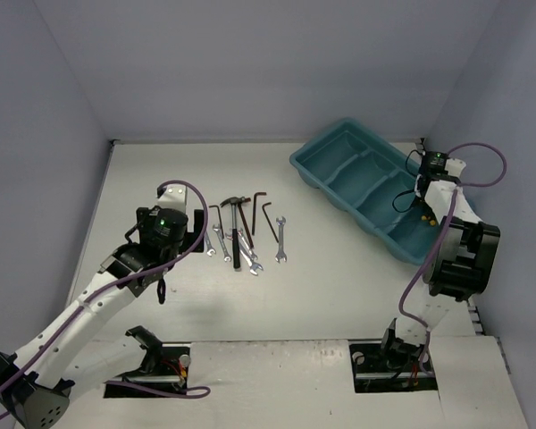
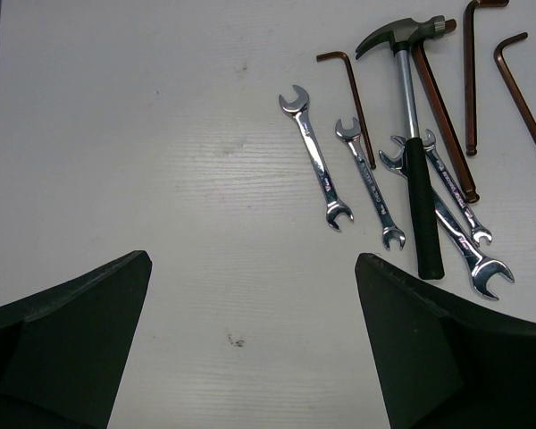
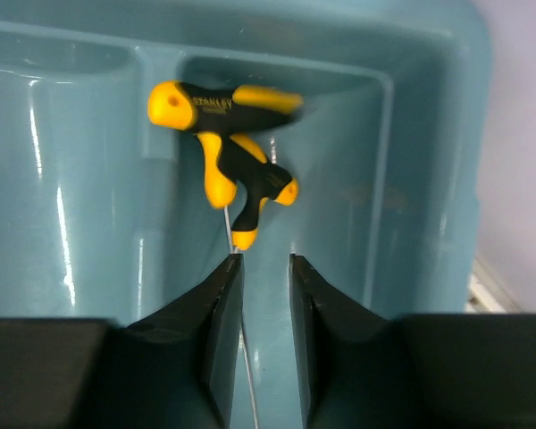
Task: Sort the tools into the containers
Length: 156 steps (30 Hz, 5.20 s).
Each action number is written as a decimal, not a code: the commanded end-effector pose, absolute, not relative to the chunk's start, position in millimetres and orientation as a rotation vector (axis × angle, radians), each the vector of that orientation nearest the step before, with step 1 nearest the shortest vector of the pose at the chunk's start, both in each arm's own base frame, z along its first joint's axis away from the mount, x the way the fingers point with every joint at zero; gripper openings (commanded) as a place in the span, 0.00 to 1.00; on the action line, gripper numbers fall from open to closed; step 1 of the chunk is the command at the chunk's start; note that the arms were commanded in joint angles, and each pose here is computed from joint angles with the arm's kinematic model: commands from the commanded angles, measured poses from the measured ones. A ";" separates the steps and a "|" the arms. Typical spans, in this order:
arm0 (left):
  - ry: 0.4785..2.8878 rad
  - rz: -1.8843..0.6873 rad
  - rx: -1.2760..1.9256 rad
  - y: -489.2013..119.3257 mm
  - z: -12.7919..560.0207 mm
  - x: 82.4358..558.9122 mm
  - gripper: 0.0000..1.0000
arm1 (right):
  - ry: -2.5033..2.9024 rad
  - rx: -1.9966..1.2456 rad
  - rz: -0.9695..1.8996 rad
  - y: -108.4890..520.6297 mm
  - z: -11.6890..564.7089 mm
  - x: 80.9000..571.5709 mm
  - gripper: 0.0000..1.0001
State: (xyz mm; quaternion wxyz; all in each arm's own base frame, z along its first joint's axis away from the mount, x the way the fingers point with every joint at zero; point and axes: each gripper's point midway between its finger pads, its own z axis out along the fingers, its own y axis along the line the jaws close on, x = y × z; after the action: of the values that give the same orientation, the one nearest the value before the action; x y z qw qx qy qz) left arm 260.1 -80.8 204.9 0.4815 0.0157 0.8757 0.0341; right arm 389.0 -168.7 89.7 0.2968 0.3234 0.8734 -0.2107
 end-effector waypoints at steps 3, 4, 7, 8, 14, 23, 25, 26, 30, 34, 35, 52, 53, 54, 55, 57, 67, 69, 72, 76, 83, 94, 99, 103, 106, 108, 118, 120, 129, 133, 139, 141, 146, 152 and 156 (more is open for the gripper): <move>2.063 0.068 0.019 -82.4 225.5 270.5 0.96 | 2.209 0.869 -0.475 -166.2 124.8 409.1 0.36; 2.058 0.065 0.020 -82.7 228.5 270.4 0.96 | 2.187 0.849 -0.455 -160.3 137.0 410.9 0.38; 2.041 0.058 0.013 -81.4 237.4 269.8 0.96 | 2.151 0.751 -0.400 -137.1 167.0 418.0 0.43; 2.035 0.054 0.012 -81.1 241.4 269.4 0.96 | 2.134 0.701 -0.370 -123.3 181.0 421.1 0.45; 2.045 0.039 0.012 -81.9 247.4 266.7 0.96 | 2.076 0.389 -0.097 -8.3 238.6 428.1 0.52; 2.140 -0.024 -0.046 -92.4 224.9 263.5 0.96 | 2.178 0.066 0.210 179.8 211.2 396.7 0.51; 2.169 -0.052 -0.047 -100.5 219.8 266.3 0.95 | 2.201 0.074 0.230 194.9 198.6 393.5 0.50; 2.182 -0.064 -0.047 -104.5 217.7 268.2 0.95 | 2.210 0.080 0.241 200.3 193.5 391.9 0.50; 2.239 -0.119 -0.050 -129.9 211.8 287.0 0.87 | 2.219 0.075 0.273 212.8 184.1 383.4 0.50; 2.274 -0.151 -0.048 -159.2 204.4 320.5 0.75 | 2.229 0.067 0.288 208.3 179.8 366.5 0.50; 2.281 -0.162 -0.043 -166.4 202.0 328.3 0.74 | 2.228 0.067 0.292 205.8 180.2 362.1 0.50; 2.502 -0.173 -0.127 -193.4 106.5 440.3 0.49 | 2.142 0.058 0.445 175.6 203.8 291.6 0.51; 2.510 -0.172 -0.124 -193.9 102.5 441.8 0.48 | 2.140 0.059 0.451 175.1 204.4 289.9 0.51; 2.517 -0.171 -0.121 -194.4 98.4 443.2 0.47 | 2.138 0.059 0.456 174.7 205.0 288.2 0.51; 2.522 -0.174 -0.121 -194.9 96.4 444.2 0.45 | 2.139 0.059 0.459 174.4 204.8 287.1 0.51; 2.537 -0.188 -0.114 -198.6 90.6 444.6 0.41 | 2.146 0.057 0.456 173.2 201.3 285.1 0.51; 2.554 -0.161 -0.053 -203.4 64.4 459.6 0.35 | 2.160 0.039 0.449 172.6 196.5 281.7 0.52; 2.552 -0.159 -0.047 -203.8 62.0 463.0 0.34 | 2.165 0.039 0.449 172.4 195.1 281.4 0.52; 2.553 -0.154 -0.039 -203.4 54.7 469.2 0.33 | 2.166 0.041 0.454 172.6 195.6 280.3 0.52; 2.538 -0.164 -0.049 -201.0 50.8 478.3 0.29 | 2.167 0.046 0.450 170.8 195.3 279.0 0.52; 2.483 -0.225 -0.015 -204.0 57.9 491.7 0.02 | 2.171 0.038 0.449 173.1 195.9 281.4 0.52; 2.247 -0.454 -0.052 -220.2 186.1 473.6 0.00 | 2.136 -0.037 0.572 210.9 233.5 294.0 0.54; 2.109 -0.633 -0.059 -242.7 260.5 449.2 0.00 | 2.083 -0.074 0.655 241.4 262.9 300.5 0.67; 2.004 -0.786 -0.054 -259.8 314.4 425.1 0.00 | 2.027 -0.107 0.698 262.4 283.9 307.7 0.70; 1.939 -0.870 -0.064 -266.5 346.9 407.4 0.00 | 1.992 -0.156 0.710 275.3 295.2 310.5 0.71; 1.902 -0.924 -0.064 -271.5 365.6 395.9 0.00 | 1.976 -0.184 0.708 282.5 297.2 313.6 0.71; 1.804 -1.060 -0.045 -286.3 407.6 357.5 0.00 | 1.886 -0.282 0.781 317.7 317.2 319.1 0.72; 1.787 -1.069 -0.041 -286.1 411.9 352.9 0.00 | 1.878 -0.287 0.784 321.2 319.8 322.2 0.71; 1.743 -1.085 -0.004 -290.2 416.7 340.0 0.00 | 1.852 -0.287 0.798 332.0 324.6 331.9 0.60; 1.722 -1.069 0.016 -291.3 417.8 336.5 0.00 | 1.842 -0.289 0.814 336.0 327.3 333.0 0.42; 1.703 -1.087 0.041 -296.0 417.6 331.8 0.00 | 1.823 -0.287 0.804 335.0 331.3 335.1 0.01; 1.699 -1.083 0.048 -296.1 418.0 331.1 0.00 | 1.823 -0.280 0.797 333.2 330.6 335.8 0.00; 1.724 -1.035 0.048 -289.6 409.5 328.7 0.30 | 1.798 -0.267 0.769 323.3 336.7 334.8 0.00; 1.761 -0.933 0.026 -271.9 395.2 327.1 0.73 | 1.769 -0.190 0.683 300.3 345.7 343.7 0.00; 1.775 -0.866 0.012 -258.5 388.5 324.4 0.80 | 1.768 -0.128 0.640 282.5 345.0 352.0 0.00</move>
State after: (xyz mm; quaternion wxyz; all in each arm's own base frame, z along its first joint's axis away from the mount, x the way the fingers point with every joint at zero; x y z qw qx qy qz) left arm 331.4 -272.6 361.9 0.5109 0.0025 0.7737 -0.3747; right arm 337.6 305.4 285.8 0.5090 -0.1048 0.8120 0.2659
